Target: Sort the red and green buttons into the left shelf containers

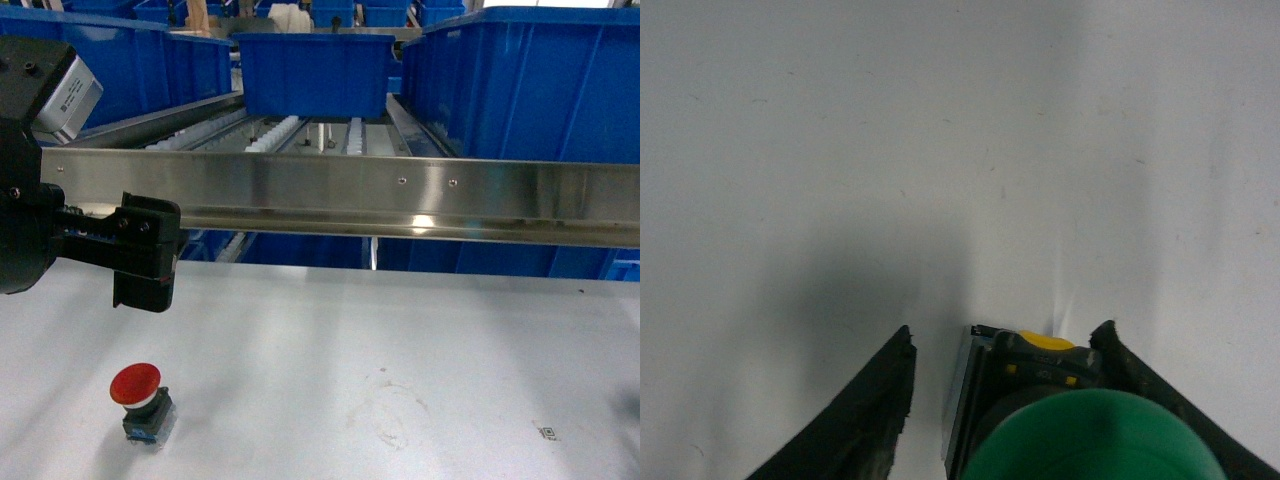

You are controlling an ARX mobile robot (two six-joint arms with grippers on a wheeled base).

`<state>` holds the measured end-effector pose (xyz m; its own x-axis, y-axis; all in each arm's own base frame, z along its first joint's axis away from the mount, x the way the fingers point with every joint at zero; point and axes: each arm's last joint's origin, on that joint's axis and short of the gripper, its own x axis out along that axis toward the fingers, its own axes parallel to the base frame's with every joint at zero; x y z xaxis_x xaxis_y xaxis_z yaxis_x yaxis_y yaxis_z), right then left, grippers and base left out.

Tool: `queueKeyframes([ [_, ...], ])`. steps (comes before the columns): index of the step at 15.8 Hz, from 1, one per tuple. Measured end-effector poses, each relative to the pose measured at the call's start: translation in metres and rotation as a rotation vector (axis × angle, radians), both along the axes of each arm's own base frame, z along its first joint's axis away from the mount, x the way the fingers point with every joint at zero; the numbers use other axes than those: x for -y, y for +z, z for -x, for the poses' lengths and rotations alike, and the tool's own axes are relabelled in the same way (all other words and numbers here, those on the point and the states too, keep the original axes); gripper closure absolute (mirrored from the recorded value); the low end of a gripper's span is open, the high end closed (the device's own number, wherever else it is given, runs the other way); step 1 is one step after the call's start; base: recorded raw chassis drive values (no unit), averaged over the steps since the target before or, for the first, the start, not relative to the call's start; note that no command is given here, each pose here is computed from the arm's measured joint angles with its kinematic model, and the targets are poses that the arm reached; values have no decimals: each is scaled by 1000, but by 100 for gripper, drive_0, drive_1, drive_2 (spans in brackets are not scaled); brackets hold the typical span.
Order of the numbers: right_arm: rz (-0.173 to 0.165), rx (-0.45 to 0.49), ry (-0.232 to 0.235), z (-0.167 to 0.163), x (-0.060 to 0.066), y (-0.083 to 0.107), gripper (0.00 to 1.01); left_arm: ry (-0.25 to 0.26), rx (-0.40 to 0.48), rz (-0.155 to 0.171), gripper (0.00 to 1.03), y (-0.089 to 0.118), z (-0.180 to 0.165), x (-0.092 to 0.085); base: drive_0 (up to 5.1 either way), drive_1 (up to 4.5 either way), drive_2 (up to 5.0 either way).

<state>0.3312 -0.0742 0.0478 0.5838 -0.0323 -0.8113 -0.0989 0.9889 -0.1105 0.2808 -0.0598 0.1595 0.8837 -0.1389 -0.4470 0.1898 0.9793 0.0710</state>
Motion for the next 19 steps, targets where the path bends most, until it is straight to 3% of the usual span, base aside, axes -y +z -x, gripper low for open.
queueKeyframes([
  [2, 5, 14, 1, 0, 0, 0, 66, 0, 0, 0, 5, 0, 0, 0, 0, 0, 0],
  [3, 6, 19, 1, 0, 0, 0, 71, 0, 0, 0, 5, 0, 0, 0, 0, 0, 0],
  [6, 8, 43, 2, 7, -1, 0, 71, 0, 0, 0, 5, 0, 0, 0, 0, 0, 0],
  [8, -19, 96, 4, 18, 0, 12, 71, 0, 0, 0, 5, 0, 0, 0, 0, 0, 0],
  [9, -42, 185, -3, 23, 1, 30, 71, 0, 0, 0, 5, 0, 0, 0, 0, 0, 0],
  [10, -24, 325, -4, 29, -1, 55, 71, 0, 0, 0, 5, 0, 0, 0, 0, 0, 0],
  [12, -46, 613, -11, 53, -8, 104, 71, 0, 0, 0, 5, 0, 0, 0, 0, 0, 0],
  [14, -136, 692, -47, 93, -19, 122, 71, 0, 0, 0, 5, 0, 0, 0, 0, 0, 0],
  [16, -235, 703, -42, 142, -36, 129, 71, 0, 0, 0, 5, 0, 0, 0, 0, 0, 0],
  [18, -287, 707, 15, 175, -52, 134, 71, -1, 0, 0, 5, 0, 0, 0, 0, 0, 0],
  [19, -288, 701, 16, 190, -56, 134, 71, 0, 0, 0, 5, 0, 0, 0, 0, 0, 0],
])
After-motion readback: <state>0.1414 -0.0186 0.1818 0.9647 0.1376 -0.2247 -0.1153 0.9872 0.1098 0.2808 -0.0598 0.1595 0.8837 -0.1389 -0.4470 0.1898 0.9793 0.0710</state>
